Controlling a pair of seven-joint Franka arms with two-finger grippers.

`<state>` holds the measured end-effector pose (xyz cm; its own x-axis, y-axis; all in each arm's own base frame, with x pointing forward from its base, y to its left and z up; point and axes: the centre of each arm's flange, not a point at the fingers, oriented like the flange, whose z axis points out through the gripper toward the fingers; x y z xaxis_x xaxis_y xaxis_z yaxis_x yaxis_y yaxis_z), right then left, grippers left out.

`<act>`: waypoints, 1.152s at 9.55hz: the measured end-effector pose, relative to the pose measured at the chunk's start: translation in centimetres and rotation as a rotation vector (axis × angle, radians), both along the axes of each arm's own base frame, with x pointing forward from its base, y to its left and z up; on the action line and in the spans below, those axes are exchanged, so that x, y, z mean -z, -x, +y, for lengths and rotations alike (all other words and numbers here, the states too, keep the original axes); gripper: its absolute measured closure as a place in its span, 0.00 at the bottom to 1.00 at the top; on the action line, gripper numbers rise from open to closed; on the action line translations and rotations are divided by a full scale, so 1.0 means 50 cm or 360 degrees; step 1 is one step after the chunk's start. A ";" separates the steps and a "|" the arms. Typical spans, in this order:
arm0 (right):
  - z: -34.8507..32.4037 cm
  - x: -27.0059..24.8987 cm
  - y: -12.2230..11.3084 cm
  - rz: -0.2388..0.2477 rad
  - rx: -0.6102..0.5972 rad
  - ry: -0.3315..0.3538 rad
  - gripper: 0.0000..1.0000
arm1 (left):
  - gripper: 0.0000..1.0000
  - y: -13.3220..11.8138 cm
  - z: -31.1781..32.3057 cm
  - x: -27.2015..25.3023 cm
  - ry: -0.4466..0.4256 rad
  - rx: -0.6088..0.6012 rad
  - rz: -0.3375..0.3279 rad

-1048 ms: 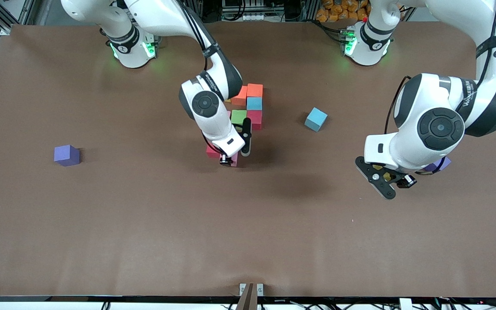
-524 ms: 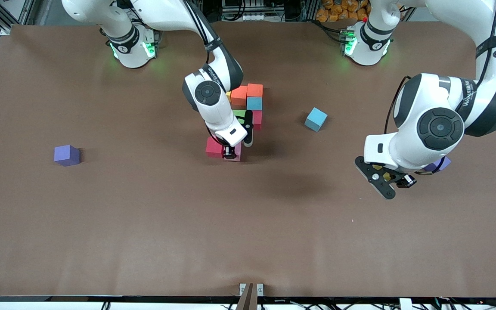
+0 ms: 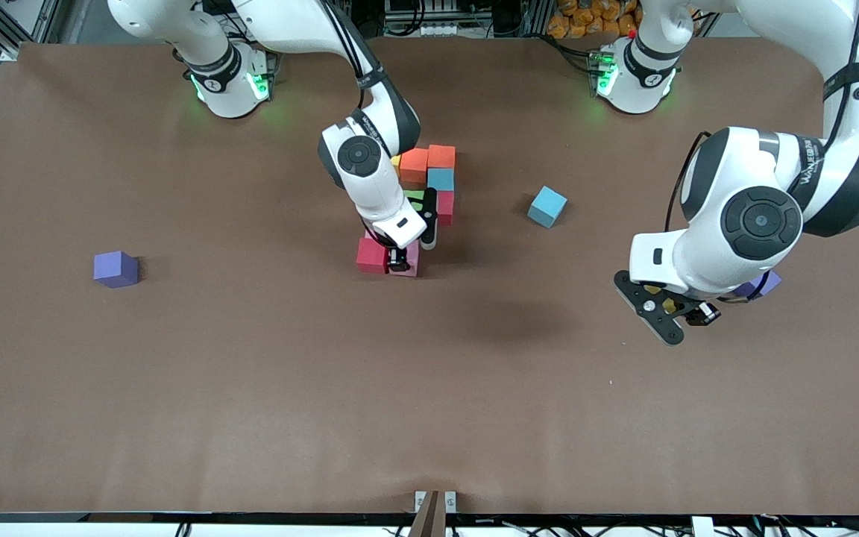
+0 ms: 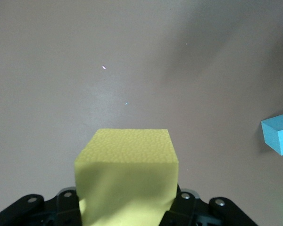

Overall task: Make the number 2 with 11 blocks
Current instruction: 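Lower the light pink cube below the red cube with the right gripper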

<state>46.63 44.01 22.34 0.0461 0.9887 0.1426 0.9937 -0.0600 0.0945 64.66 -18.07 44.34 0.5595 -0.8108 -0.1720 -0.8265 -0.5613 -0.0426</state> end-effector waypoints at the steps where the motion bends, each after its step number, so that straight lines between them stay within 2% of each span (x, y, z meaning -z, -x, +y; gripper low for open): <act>1: -0.002 0.002 0.000 -0.0003 0.0005 -0.0003 0.40 | 0.40 0.000 0.000 0.000 0.0000 0.0000 0.0001; 11: -0.012 0.016 0.007 -0.0029 0.0026 -0.0017 0.40 | 0.40 0.000 0.001 0.001 -0.0001 -0.0001 0.0002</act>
<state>46.28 43.42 21.56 0.0596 0.9862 0.1544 0.9907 -0.0774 0.1121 64.66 -18.01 44.27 0.5598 -0.8103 -0.1731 -0.8262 -0.5619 -0.0417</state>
